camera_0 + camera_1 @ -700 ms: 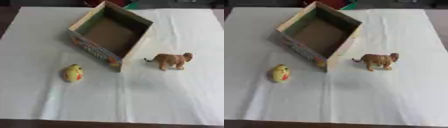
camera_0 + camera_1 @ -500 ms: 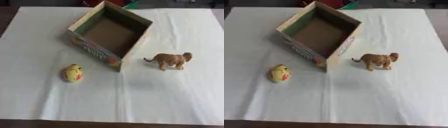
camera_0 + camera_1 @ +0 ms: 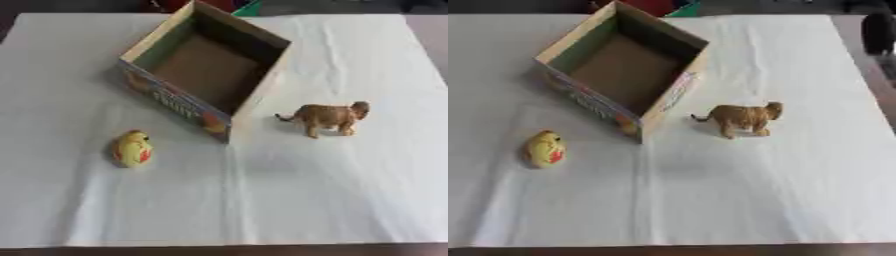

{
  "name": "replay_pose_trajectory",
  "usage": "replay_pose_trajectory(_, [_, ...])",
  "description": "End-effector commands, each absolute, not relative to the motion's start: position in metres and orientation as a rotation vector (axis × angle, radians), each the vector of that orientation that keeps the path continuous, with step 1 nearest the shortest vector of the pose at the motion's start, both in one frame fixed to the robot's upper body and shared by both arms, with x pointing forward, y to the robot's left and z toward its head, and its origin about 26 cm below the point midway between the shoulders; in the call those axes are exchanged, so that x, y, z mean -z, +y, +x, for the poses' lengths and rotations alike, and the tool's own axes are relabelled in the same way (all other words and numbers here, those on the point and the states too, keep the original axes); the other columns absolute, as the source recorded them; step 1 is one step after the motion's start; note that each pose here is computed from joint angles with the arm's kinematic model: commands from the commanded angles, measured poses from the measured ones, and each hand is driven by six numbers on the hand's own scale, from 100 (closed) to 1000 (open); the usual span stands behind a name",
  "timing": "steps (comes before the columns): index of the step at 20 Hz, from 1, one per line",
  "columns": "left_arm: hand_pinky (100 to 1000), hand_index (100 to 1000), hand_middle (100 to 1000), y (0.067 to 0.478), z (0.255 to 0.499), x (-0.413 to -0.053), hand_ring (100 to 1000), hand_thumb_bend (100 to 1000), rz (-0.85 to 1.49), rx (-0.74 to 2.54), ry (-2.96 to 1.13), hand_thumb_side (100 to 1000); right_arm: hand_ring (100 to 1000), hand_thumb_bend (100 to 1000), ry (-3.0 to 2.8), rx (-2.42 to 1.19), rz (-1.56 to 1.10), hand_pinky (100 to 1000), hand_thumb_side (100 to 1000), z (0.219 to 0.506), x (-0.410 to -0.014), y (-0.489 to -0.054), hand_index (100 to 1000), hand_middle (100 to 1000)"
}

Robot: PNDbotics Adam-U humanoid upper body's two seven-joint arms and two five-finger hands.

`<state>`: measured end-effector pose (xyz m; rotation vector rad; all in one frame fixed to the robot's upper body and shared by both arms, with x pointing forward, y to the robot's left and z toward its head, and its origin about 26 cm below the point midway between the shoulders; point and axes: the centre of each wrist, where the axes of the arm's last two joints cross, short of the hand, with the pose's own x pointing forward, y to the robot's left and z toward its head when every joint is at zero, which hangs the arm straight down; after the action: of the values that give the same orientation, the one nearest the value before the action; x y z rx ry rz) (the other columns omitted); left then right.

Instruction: Pick up objects on the table and place them in the box.

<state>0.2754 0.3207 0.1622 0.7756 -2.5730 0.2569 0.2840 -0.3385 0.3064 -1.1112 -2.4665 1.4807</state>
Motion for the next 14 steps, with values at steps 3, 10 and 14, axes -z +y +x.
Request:
replay_pose_trajectory(3, [605,845,715,0.319,0.275,-0.170,675,100,0.759,-0.231,-2.604,886,1000,100,-2.360,-1.782,-1.159,803,1000,0.281,-0.328,-0.325,821,847])
replay_pose_trajectory(10, [605,844,714,0.318,0.275,-0.171,675,100,0.742,-0.218,-2.603,873,1000,100,-2.170,-1.977,-1.131,813,1000,0.284,-0.328,-0.313,827,850])
replay_pose_trajectory(14, [605,843,715,0.317,0.276,-0.172,676,100,0.729,-0.213,-2.606,870,1000,100,-2.080,-2.041,-1.104,813,1000,0.290,-0.327,-0.312,830,848])
